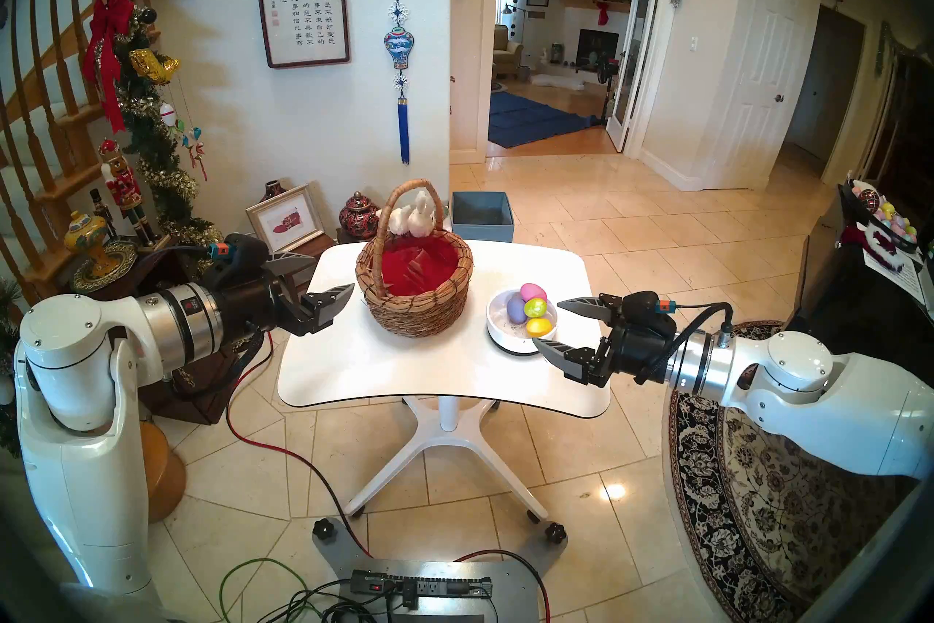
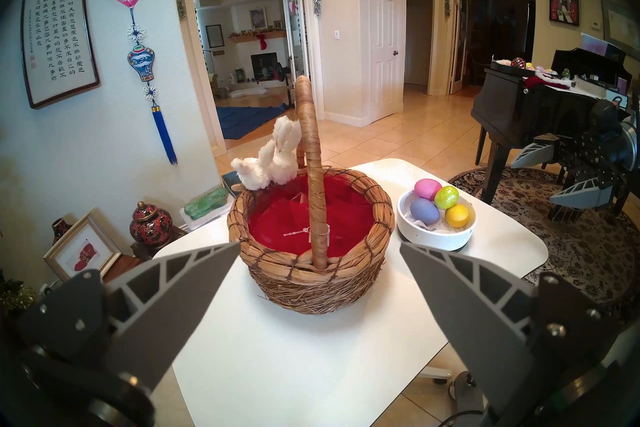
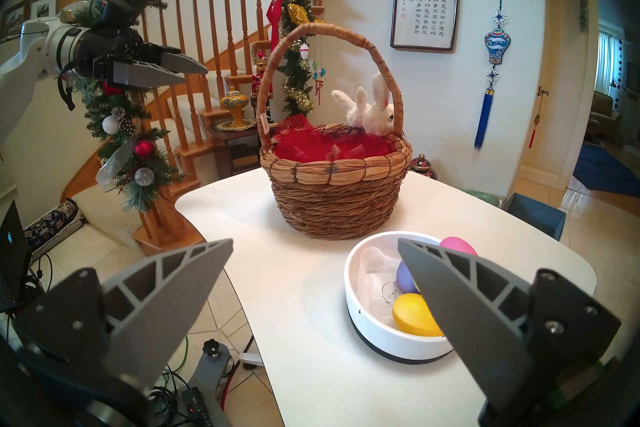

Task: Put easter egg into basket

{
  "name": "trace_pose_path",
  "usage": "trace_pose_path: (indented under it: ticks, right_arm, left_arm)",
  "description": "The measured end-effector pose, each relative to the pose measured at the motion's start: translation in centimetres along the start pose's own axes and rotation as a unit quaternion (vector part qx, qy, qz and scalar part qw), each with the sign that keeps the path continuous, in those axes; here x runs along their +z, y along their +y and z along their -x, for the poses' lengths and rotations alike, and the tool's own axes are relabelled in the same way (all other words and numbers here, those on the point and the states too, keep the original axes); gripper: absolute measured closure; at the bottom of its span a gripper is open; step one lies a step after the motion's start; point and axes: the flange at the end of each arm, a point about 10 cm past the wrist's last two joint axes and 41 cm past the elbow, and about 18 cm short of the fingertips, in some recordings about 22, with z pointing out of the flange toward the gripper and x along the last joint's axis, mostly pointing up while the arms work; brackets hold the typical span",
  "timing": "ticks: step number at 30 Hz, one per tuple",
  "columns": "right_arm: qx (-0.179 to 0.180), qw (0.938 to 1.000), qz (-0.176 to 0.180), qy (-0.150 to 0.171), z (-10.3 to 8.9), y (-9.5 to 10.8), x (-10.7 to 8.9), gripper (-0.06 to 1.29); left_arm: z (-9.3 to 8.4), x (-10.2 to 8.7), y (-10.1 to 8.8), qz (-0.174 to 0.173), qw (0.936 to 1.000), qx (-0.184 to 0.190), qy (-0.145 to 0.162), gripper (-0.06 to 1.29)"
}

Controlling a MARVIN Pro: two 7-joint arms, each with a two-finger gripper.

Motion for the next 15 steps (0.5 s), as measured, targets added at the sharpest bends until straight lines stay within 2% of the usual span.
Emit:
trace_pose_path:
  ticks: [15]
  right_arm:
    - [0.0,1.0,0.0,0.0,0.01,0.0,0.0,-0.01]
  left_arm:
    - [0.0,0.0,0.0,0.0,1.0,0.0,0.0,-0.03]
